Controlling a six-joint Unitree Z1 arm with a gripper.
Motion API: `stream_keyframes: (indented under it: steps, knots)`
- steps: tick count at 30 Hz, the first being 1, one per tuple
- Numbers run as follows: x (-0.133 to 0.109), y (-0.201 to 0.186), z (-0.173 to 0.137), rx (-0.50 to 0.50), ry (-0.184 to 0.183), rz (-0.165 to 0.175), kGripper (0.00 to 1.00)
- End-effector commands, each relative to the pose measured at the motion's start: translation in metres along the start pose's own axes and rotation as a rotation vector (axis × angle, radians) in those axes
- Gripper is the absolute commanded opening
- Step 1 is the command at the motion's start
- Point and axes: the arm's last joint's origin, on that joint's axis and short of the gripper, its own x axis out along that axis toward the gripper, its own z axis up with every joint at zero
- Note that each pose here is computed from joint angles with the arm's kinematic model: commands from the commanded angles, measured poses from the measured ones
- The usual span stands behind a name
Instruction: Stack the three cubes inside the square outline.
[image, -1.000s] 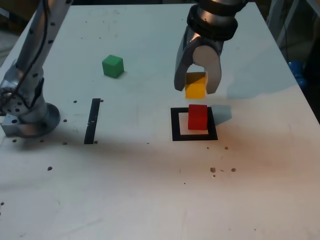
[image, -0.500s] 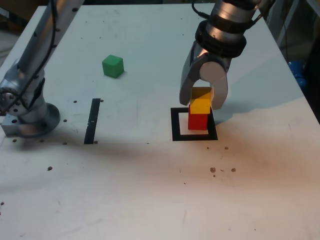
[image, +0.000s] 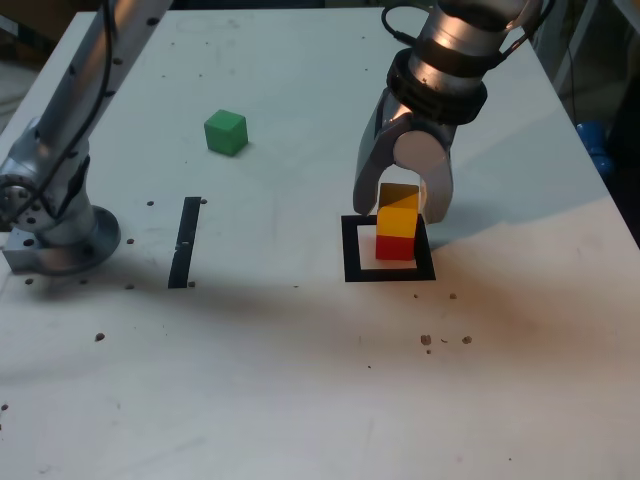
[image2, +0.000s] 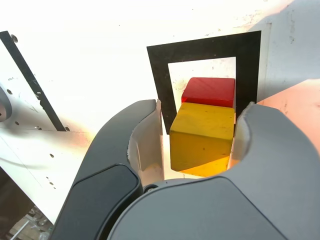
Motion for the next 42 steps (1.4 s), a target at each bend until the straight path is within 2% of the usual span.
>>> stream_keyframes:
  steps: [1, 9, 13, 19, 27, 31, 34, 37, 40, 42]
  knots:
    - [0.002, 0.0, 0.0, 0.003, 0.013, 0.001, 1.0]
    - [-0.007, 0.003, -0.013, -0.005, -0.001, 0.029, 1.0]
    - [-0.014, 0.016, -0.035, -0.038, 0.0, 0.051, 1.0]
    - [-0.015, 0.042, -0.073, -0.122, 0.023, 0.064, 1.0]
    - [-0.003, 0.076, -0.12, -0.214, 0.047, 0.059, 1.0]
    - [0.012, 0.097, -0.146, -0.234, 0.048, 0.072, 1.0]
    - [0.023, 0.109, -0.164, -0.233, 0.06, 0.07, 1.0]
    - [0.031, 0.116, -0.18, -0.22, 0.091, 0.064, 1.0]
    - [0.035, 0.119, -0.191, -0.167, 0.12, 0.08, 1.0]
    - [0.035, 0.121, -0.195, -0.095, 0.131, 0.099, 1.0]
